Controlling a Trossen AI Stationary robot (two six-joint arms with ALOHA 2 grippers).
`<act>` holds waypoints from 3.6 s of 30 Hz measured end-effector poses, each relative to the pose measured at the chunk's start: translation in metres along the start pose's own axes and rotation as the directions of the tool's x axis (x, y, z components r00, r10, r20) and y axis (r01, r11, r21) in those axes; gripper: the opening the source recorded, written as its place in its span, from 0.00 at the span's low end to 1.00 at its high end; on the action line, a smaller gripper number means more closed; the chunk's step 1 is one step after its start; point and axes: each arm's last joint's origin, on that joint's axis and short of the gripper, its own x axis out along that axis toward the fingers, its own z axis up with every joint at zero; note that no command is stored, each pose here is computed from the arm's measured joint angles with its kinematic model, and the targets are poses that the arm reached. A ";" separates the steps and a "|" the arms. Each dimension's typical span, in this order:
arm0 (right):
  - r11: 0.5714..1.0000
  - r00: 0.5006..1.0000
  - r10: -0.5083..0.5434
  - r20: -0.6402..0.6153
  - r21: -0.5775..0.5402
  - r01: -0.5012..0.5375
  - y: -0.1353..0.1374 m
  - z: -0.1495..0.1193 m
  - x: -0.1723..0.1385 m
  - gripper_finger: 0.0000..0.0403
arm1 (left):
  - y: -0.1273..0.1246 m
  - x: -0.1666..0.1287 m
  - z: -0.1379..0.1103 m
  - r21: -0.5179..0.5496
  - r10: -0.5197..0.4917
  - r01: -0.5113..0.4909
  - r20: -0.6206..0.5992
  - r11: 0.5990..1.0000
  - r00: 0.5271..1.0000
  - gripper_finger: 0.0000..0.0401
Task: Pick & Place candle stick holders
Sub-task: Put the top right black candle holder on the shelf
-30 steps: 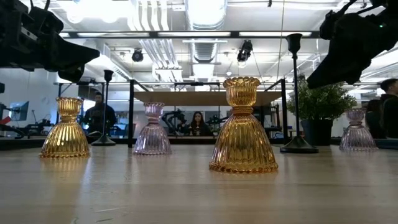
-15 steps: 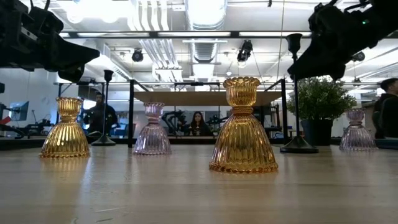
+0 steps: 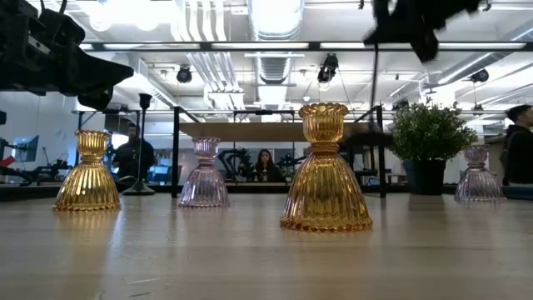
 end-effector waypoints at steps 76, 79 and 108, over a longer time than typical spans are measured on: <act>0.974 0.983 -0.156 -0.097 -0.180 0.137 -0.215 0.180 0.090 0.03 | 0.000 0.000 0.000 0.000 -0.001 0.001 0.000 1.000 1.000 0.03; 0.976 0.984 -0.148 -0.100 -0.178 0.129 -0.215 0.179 0.090 0.03 | 0.000 0.000 0.000 0.000 0.000 0.000 0.000 1.000 1.000 0.03; 0.981 0.977 -0.147 -0.155 -0.149 0.124 -0.219 0.167 0.092 0.13 | 0.000 0.000 0.000 0.000 -0.001 0.001 0.000 1.000 1.000 0.03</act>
